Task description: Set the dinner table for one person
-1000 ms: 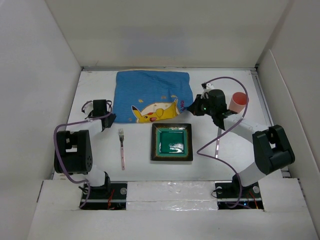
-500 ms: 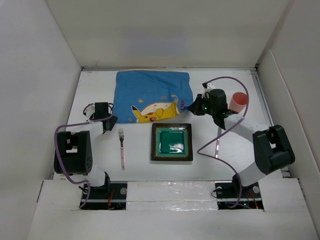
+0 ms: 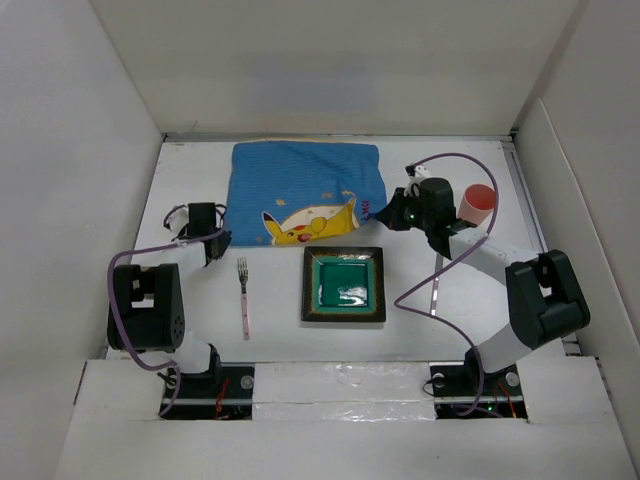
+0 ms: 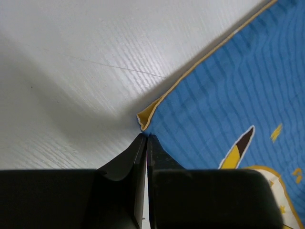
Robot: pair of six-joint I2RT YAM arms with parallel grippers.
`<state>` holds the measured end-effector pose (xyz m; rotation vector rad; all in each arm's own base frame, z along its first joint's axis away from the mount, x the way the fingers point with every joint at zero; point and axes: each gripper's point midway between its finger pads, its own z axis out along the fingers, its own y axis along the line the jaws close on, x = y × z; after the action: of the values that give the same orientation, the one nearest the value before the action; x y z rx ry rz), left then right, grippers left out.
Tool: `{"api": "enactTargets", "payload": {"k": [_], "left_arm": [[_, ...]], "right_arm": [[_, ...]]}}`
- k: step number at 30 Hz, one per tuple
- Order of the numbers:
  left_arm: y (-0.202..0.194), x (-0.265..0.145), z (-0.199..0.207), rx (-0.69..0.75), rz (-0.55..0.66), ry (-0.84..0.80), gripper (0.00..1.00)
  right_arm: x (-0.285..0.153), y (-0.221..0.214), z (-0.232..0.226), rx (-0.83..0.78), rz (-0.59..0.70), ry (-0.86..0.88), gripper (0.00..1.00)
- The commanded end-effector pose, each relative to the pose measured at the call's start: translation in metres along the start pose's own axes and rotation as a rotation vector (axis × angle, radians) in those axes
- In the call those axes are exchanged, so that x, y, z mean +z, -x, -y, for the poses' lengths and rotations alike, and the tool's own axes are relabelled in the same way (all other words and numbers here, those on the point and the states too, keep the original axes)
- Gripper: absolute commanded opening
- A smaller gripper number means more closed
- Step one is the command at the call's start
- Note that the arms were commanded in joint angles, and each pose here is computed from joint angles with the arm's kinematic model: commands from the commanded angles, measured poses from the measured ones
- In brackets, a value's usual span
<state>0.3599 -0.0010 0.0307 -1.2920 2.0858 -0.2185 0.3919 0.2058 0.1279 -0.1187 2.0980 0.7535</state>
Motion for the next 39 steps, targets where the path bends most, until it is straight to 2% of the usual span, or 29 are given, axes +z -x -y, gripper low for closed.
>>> {"api": "enactTargets", "payload": {"k": [1,4,7,12,13,14,15,16,17,19,22,28,35,39], "left_arm": [[0.041,-0.035,0.051,-0.01,0.11,-0.149,0.0],[0.065,-0.068,0.085,-0.007,0.158,-0.267,0.0],[0.079,-0.101,0.101,-0.011,0.2,-0.356,0.0],[0.073,-0.143,0.095,-0.002,0.214,-0.484,0.0],[0.07,-0.147,0.092,-0.003,0.214,-0.499,0.0],[0.072,-0.16,0.093,-0.014,0.23,-0.542,0.0],[0.062,-0.157,0.086,-0.01,0.208,-0.547,0.0],[0.06,-0.159,0.083,-0.014,0.207,-0.556,0.0],[0.065,-0.169,0.084,-0.031,0.228,-0.592,0.0],[0.054,-0.169,0.081,-0.016,0.19,-0.615,0.0],[0.052,-0.175,0.078,-0.015,0.19,-0.641,0.0],[0.046,-0.189,0.078,-0.022,0.182,-0.711,0.0],[0.028,-0.182,0.076,-0.013,0.131,-0.721,0.0],[0.025,-0.183,0.077,-0.006,0.123,-0.725,0.0]], "right_arm": [[0.001,0.016,0.001,-0.011,0.06,0.011,0.0],[0.0,0.016,0.003,-0.017,0.061,-0.003,0.0],[-0.003,0.017,0.007,-0.028,0.062,-0.028,0.0],[-0.02,0.018,-0.002,-0.075,0.079,-0.085,0.0],[-0.022,0.003,0.0,-0.083,0.055,-0.115,0.02],[-0.024,-0.003,0.0,-0.086,0.042,-0.122,0.05],[-0.029,-0.007,-0.001,-0.089,0.039,-0.128,0.13],[-0.032,-0.022,0.007,-0.086,0.006,-0.165,0.34],[-0.035,-0.028,0.005,-0.092,-0.003,-0.168,0.43],[-0.046,-0.031,0.007,-0.094,-0.001,-0.184,0.6],[-0.06,-0.046,0.01,-0.085,-0.023,-0.205,0.69],[-0.073,-0.057,0.007,-0.003,-0.008,-0.226,0.67],[-0.057,-0.073,0.016,0.119,-0.014,-0.233,0.61],[-0.049,-0.068,0.021,0.195,0.026,-0.182,0.63]]}}
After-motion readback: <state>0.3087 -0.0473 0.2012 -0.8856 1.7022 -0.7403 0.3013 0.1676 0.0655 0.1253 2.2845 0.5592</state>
